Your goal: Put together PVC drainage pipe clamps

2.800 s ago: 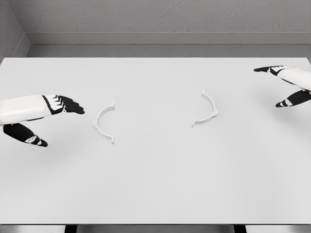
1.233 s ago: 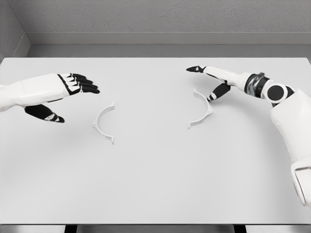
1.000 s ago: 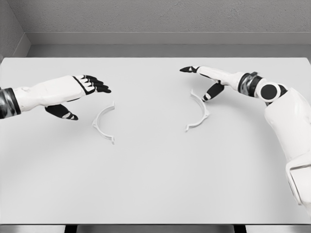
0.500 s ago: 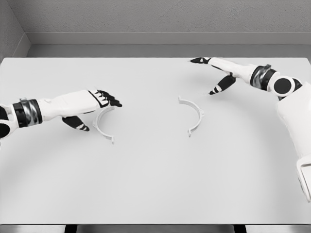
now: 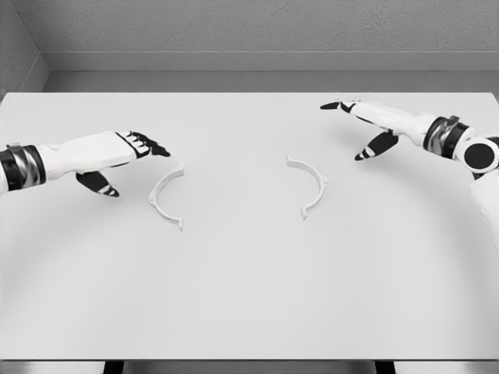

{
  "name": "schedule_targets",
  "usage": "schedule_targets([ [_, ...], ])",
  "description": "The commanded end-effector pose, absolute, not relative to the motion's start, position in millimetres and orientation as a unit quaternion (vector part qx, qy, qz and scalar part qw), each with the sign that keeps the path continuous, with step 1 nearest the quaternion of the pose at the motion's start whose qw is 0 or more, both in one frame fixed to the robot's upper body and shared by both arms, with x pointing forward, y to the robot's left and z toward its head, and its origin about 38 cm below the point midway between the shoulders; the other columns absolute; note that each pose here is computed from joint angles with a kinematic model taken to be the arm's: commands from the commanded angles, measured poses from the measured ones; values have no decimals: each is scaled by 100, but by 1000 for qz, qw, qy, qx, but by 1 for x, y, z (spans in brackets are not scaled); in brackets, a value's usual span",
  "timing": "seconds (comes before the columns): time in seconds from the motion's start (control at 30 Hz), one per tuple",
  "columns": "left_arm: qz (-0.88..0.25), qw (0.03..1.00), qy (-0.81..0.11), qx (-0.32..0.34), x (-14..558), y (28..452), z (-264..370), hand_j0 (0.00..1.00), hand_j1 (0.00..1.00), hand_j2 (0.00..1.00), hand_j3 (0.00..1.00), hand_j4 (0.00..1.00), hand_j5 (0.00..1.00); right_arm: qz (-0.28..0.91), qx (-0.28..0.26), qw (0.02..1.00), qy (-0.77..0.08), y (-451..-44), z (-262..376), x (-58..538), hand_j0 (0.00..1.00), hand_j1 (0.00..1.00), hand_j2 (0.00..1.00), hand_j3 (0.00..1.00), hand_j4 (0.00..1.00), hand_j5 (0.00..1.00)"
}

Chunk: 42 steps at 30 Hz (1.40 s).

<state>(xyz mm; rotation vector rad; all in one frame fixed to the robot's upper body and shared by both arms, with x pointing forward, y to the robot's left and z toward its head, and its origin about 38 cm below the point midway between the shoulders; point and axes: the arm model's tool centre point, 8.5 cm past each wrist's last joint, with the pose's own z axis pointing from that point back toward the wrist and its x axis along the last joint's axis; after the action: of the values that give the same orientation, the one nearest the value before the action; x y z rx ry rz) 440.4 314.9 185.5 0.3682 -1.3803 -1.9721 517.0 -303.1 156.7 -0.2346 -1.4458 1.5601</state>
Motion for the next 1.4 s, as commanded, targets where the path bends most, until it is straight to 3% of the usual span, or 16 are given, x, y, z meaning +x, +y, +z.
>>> schedule_targets([
  [0.0,-757,354,-531,138,442,316,181,100,100,100,100,100,100,647,-98,456,-604,-291,170,517,100,100,100,100,100,100],
  [0.67,-762,347,-534,115,450,286,167,100,100,100,100,100,100,678,-82,418,-599,-266,157,493,100,100,100,100,100,100],
  [0.97,-754,339,-545,141,444,323,212,100,100,100,100,100,100,679,-59,413,-604,-242,145,489,100,100,100,100,100,100],
  [1.37,-760,341,-530,157,435,348,228,100,100,100,100,100,100,675,-48,402,-617,-223,147,488,100,100,100,100,100,100],
])
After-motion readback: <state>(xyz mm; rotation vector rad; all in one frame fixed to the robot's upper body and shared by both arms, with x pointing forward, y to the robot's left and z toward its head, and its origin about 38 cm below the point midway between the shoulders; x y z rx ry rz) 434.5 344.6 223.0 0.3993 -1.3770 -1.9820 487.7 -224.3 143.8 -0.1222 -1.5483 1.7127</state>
